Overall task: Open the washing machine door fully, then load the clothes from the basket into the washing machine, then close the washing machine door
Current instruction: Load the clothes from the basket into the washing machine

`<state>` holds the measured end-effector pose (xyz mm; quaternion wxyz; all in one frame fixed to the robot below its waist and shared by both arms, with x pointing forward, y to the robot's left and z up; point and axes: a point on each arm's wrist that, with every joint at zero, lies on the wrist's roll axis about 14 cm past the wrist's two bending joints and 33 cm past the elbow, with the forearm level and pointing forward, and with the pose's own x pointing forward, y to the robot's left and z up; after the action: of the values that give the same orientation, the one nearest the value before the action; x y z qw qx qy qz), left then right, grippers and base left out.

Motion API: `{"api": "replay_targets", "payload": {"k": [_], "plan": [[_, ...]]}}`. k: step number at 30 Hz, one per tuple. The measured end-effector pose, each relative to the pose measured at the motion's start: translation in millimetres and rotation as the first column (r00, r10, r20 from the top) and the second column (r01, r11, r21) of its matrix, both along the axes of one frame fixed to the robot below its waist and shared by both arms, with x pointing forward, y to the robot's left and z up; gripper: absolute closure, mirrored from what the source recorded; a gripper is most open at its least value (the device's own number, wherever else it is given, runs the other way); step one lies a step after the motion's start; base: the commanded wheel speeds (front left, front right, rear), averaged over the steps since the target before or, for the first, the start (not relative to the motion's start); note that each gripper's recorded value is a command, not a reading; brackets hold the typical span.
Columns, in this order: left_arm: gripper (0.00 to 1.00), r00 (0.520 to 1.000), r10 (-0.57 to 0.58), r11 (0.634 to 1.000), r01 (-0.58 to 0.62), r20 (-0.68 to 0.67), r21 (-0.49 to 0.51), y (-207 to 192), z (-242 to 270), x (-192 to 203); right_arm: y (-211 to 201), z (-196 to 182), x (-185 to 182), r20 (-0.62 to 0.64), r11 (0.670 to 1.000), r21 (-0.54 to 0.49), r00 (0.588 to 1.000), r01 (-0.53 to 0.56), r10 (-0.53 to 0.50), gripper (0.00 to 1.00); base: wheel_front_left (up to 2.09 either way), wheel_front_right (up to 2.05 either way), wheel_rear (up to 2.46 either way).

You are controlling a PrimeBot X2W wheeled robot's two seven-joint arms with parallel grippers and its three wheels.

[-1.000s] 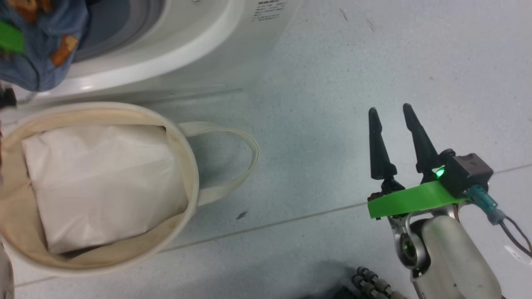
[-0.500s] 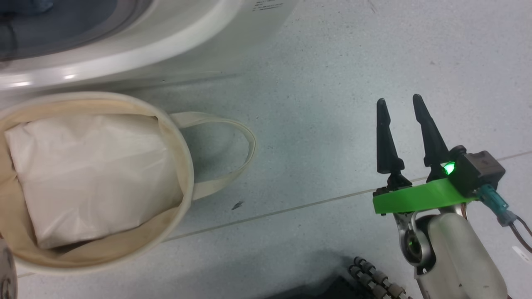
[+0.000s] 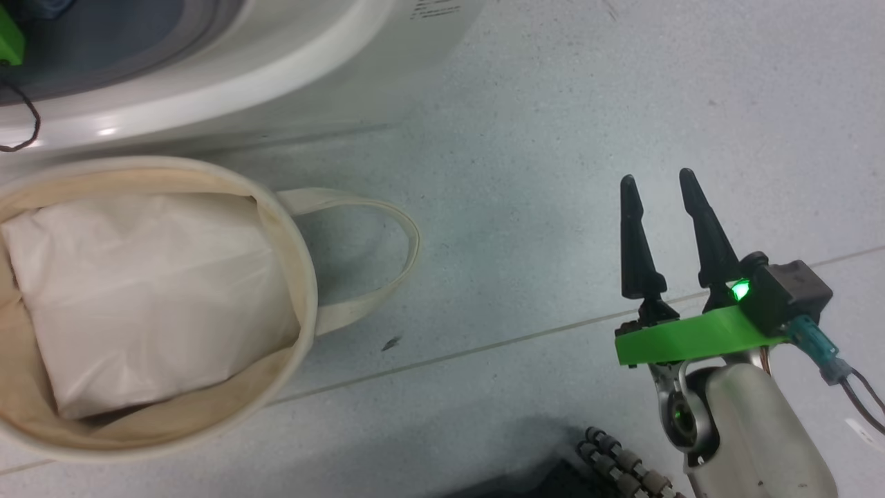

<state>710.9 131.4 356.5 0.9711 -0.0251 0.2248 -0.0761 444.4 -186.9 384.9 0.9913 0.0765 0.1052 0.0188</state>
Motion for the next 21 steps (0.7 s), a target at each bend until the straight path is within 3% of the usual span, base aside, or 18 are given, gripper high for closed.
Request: {"api": "replay_targets", "payload": {"k": [7,12,16,21], "plan": [[0.00,0.979,0.059,0.995,-0.042,0.196,-0.089,0.3,40.0,-2.9,6.4,10.7,2.2,0.028,1.000,0.025,1.000,-0.010,0.009,0.00,0.00,0.00,0.00],[0.00,0.965,0.070,0.990,-0.036,0.253,-0.137,4.4,58.3,-24.9,15.4,20.9,3.9,0.053,0.998,0.049,0.998,-0.029,0.027,0.00,0.00,0.00,0.00],[0.00,0.947,0.079,0.986,-0.028,0.313,-0.164,9.0,76.3,-51.4,23.4,36.1,7.6,0.091,0.996,0.073,0.995,-0.049,0.042,0.00,0.00,0.00,0.00],[0.00,0.947,0.126,0.978,-0.070,0.294,-0.195,25.1,74.7,-101.5,39.7,56.6,6.6,0.137,0.990,0.103,0.988,-0.092,0.078,0.00,0.00,0.00,0.00]]}}
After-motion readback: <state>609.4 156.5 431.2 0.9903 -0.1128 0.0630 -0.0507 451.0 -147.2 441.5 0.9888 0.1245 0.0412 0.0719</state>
